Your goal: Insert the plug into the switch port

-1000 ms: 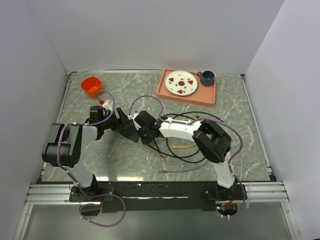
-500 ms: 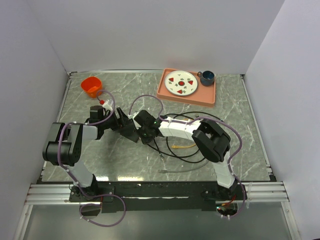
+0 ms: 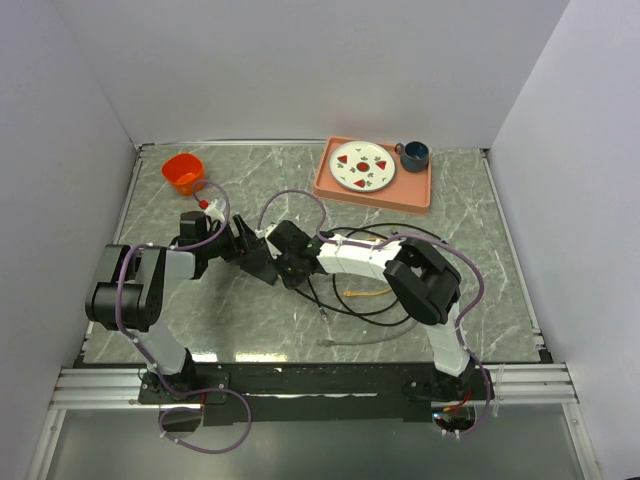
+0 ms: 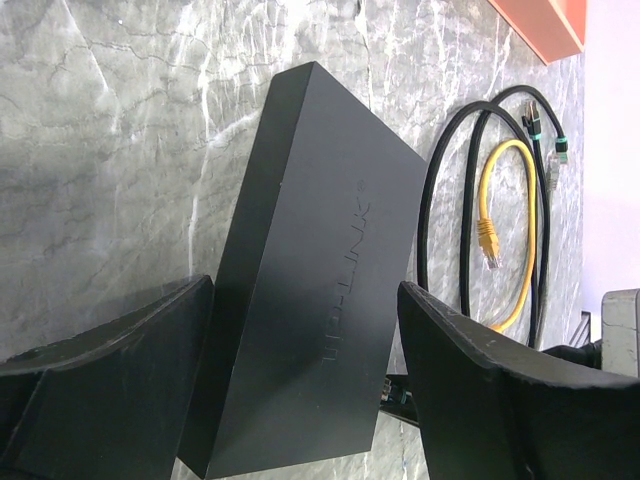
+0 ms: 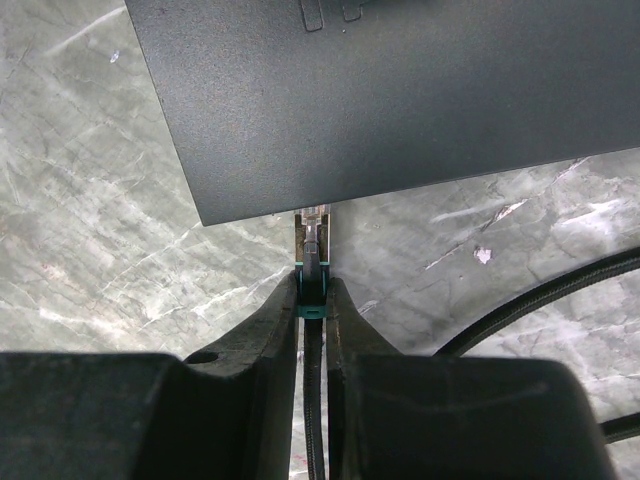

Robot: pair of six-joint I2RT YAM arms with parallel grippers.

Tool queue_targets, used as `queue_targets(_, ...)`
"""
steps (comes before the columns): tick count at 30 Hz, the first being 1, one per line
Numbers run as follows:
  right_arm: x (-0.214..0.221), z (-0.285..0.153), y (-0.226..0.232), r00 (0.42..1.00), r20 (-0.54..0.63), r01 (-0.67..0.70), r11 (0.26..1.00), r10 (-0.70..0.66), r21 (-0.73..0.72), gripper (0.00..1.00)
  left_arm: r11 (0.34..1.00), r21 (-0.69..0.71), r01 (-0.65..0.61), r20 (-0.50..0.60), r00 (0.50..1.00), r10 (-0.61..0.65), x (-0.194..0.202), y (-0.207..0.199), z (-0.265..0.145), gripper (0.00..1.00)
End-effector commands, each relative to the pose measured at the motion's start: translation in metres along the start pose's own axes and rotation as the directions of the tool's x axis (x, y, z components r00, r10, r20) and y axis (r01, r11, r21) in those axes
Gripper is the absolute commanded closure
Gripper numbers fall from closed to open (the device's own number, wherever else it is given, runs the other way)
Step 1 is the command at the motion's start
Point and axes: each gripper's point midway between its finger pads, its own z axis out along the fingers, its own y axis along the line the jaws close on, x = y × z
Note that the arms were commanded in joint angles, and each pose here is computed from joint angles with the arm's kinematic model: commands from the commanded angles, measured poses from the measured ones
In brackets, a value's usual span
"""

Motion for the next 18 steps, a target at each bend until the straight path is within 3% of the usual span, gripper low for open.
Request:
queue_targets(1, 0.001, 0.001, 0.012, 1.000, -0.021, -0.012, 1.000, 0.012, -0.011, 1.00, 1.000, 0.027, -0.005, 0.007, 1.000, 0.005, -0.007, -0.006, 0.004, 0.20)
queue_targets(7, 0.005, 0.005, 0.018, 0.999, -0.032, -0.013, 1.000, 0.012, -0.013, 1.00, 1.000, 0.023, 0.002, 0.009, 1.000, -0.002, -0.007, -0.005, 0.004, 0.20)
queue_targets(18, -0.026, 0.006, 0.015, 0.999, 0.018, -0.045, 0.999, 0.044, 0.019, 1.00, 0.998, 0.058, 0.020, -0.004, 1.000, -0.020, 0.005, -0.010, -0.001, 0.23)
